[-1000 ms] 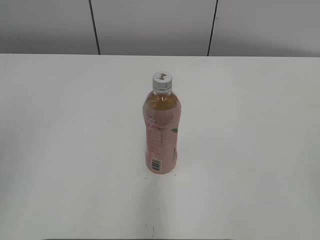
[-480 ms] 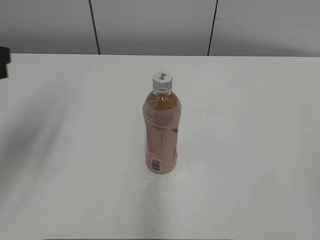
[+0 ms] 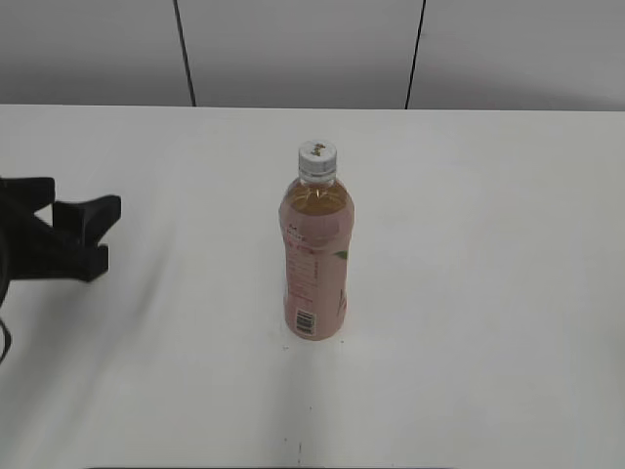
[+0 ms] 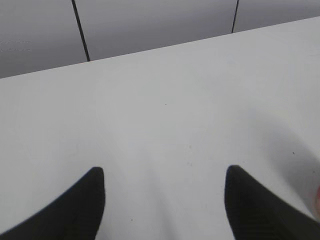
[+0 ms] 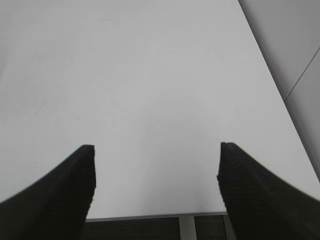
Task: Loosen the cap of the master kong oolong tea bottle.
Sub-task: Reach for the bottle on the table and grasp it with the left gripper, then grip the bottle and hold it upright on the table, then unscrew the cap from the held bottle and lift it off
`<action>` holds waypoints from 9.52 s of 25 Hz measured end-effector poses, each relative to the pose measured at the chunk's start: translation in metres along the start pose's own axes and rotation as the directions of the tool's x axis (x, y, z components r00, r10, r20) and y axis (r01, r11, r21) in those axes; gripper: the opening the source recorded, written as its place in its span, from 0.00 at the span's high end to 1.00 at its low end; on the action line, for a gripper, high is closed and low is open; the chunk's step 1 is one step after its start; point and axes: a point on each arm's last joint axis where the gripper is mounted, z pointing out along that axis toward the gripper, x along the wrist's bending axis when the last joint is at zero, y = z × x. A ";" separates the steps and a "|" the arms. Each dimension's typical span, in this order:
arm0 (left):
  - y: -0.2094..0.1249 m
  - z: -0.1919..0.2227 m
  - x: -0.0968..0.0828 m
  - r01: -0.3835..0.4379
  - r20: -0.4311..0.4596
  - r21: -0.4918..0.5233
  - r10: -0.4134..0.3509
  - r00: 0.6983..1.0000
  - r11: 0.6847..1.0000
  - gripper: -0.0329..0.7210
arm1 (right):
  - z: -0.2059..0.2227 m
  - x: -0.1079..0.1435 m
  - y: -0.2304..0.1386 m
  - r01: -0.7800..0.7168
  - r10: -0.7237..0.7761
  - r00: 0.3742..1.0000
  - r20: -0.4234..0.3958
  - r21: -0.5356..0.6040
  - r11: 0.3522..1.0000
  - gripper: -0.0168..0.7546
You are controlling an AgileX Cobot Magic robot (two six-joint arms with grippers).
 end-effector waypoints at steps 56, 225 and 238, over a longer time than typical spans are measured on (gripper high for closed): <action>-0.042 0.126 -0.099 -0.040 0.702 -0.253 0.212 0.680 0.967 0.33 | 0.000 0.000 0.000 0.000 0.000 1.000 0.000 0.000 1.000 0.23; -0.049 0.106 -0.146 -0.071 0.804 -0.261 0.258 0.536 0.963 0.44 | 0.222 0.231 0.193 0.319 0.101 0.855 -0.508 0.671 0.670 0.23; -0.049 0.107 -0.146 -0.070 0.803 -0.262 0.258 0.538 0.963 0.44 | 0.227 0.229 0.175 0.354 0.071 0.861 -0.504 0.694 0.627 0.62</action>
